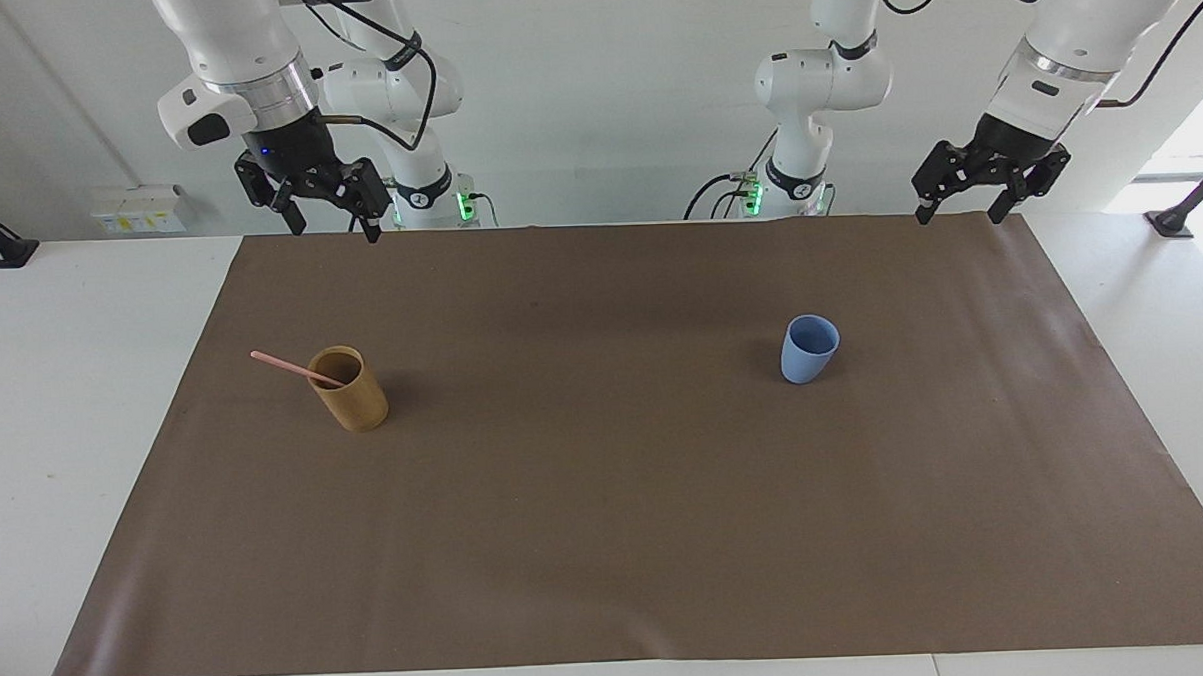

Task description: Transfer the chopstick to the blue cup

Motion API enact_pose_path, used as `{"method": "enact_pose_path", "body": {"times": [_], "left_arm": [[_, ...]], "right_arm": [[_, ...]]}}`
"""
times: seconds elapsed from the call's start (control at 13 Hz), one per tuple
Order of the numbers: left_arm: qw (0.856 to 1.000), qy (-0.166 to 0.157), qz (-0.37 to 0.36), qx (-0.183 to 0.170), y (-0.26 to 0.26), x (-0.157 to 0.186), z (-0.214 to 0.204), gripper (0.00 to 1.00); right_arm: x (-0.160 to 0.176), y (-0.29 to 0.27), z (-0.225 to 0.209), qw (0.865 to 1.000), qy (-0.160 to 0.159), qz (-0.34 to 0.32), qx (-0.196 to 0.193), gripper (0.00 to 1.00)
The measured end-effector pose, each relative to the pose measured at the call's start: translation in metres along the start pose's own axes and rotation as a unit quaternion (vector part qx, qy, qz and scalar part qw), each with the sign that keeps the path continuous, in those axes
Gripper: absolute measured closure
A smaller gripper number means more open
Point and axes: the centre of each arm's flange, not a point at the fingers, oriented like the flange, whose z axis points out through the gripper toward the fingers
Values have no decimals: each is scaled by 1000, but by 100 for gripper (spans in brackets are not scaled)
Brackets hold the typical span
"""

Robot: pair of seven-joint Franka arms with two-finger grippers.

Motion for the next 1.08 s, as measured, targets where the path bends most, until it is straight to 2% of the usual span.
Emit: {"method": "enact_pose_path", "body": {"times": [1.08], "left_arm": [[1000,-15,0,2,-1,-4,3,0]], "right_arm": [[0,1,0,1000,0,1,0,0]]}}
